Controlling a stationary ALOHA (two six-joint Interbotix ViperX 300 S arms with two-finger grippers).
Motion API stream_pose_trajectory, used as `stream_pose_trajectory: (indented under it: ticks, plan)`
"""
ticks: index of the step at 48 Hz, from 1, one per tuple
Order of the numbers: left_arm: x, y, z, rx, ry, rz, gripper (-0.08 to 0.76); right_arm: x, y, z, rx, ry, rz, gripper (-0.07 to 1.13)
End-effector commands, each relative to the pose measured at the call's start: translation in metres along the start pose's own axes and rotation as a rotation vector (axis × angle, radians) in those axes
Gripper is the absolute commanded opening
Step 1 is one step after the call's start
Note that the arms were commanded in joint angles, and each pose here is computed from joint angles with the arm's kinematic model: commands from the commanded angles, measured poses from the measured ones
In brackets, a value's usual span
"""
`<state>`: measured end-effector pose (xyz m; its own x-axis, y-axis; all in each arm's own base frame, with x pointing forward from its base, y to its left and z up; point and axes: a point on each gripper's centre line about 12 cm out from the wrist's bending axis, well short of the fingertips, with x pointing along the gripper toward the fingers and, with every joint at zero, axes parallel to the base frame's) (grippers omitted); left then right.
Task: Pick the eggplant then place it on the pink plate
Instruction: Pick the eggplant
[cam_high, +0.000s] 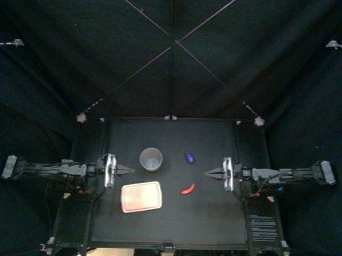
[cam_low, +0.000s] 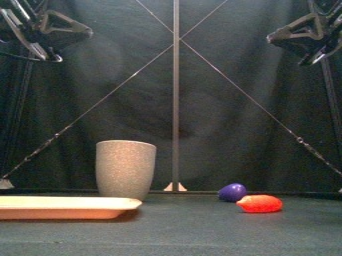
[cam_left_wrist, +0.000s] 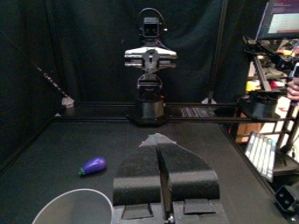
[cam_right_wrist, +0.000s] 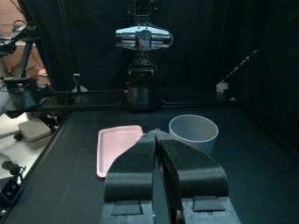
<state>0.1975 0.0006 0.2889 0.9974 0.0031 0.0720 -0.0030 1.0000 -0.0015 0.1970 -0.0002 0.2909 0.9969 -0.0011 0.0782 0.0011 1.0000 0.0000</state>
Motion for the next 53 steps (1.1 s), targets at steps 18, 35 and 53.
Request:
stream_pose_trajectory:
  ticks: [18,35,53]
  plan:
    - [0.001,0.006,-0.001,0.004,-0.005,0.031,-0.028,0.054,-0.061,-0.049,0.255,0.242,-0.305,0.07]
    - [0.0,0.006,-0.002,0.004,0.0,0.031,-0.028,0.08,-0.106,-0.11,0.314,0.502,-0.456,0.57]
    - [0.0,0.006,-0.003,0.002,0.001,0.03,-0.028,0.095,-0.127,-0.137,0.343,0.601,-0.507,1.05]
